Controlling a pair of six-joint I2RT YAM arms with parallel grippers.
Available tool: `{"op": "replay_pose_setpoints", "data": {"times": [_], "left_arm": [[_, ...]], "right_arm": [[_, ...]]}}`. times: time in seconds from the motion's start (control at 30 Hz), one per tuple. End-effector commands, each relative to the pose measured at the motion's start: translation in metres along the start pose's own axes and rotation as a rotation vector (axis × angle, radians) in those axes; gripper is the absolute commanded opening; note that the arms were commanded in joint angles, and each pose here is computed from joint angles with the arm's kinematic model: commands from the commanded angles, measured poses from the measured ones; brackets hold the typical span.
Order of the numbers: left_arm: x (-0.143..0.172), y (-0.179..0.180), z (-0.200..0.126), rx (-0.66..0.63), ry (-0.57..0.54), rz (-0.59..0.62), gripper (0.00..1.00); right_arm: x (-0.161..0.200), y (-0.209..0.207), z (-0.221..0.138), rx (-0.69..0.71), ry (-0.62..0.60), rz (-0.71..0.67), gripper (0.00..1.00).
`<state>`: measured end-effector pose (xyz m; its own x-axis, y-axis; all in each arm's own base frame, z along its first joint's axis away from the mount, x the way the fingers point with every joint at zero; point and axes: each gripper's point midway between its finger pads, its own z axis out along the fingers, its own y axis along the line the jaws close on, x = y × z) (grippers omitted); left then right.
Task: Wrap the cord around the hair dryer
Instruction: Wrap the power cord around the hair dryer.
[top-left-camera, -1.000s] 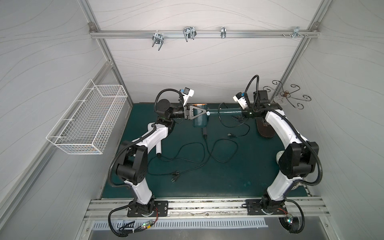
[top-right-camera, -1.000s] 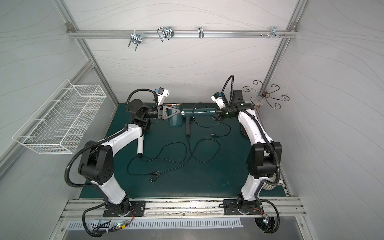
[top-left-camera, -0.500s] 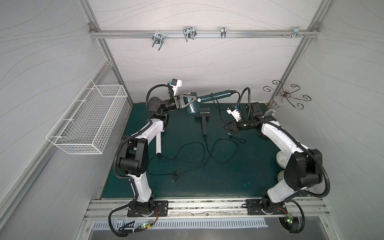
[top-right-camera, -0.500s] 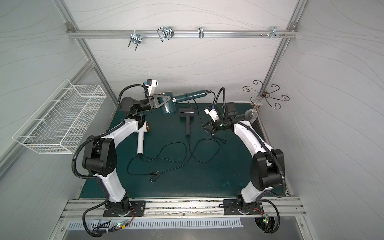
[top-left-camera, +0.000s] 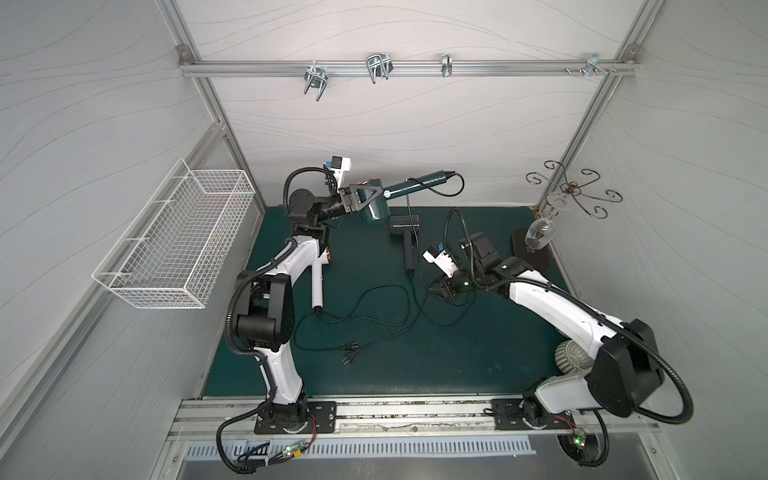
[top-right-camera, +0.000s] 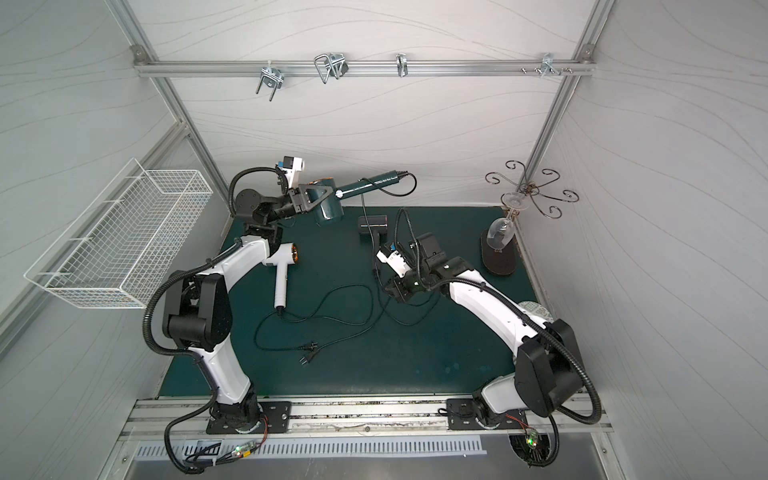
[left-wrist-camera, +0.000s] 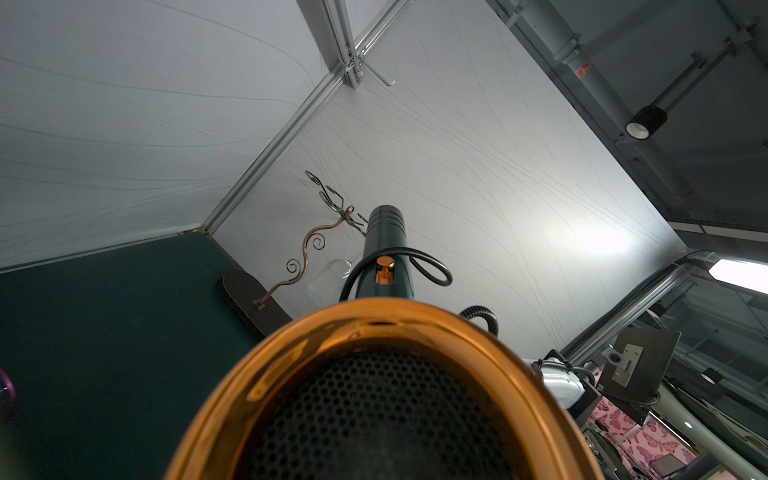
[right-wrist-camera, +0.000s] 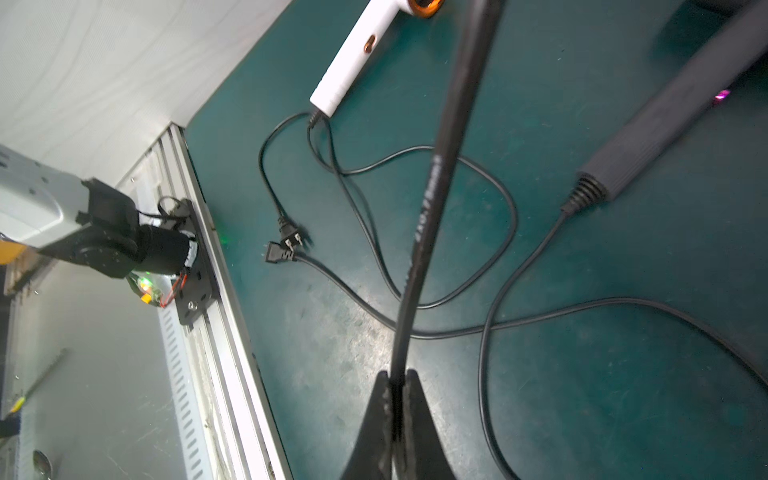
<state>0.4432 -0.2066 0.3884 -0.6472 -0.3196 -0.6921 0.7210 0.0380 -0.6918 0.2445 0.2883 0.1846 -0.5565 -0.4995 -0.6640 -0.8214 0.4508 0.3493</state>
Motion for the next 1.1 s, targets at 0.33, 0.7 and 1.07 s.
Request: {"op": "replay_pose_setpoints", "data": {"times": [0.33, 0.7, 1.07], "left_arm": [[-0.024, 0.007, -0.007, -0.042, -0.073, 0.099, 0.00], [-0.006, 0.041, -0.011, -0.135, -0.039, 0.066, 0.00], [0.022, 0.071, -0.018, -0.216, 0.004, 0.024, 0.00]], "right_arm": [[0.029, 0.055, -0.004, 0.014, 0.174, -0.197, 0.00], [-0.008, 0.091, -0.050, 0.037, 0.148, -0.380, 0.00], [-0.067, 0.090, -0.108, 0.221, 0.055, -0.562, 0.00]]}}
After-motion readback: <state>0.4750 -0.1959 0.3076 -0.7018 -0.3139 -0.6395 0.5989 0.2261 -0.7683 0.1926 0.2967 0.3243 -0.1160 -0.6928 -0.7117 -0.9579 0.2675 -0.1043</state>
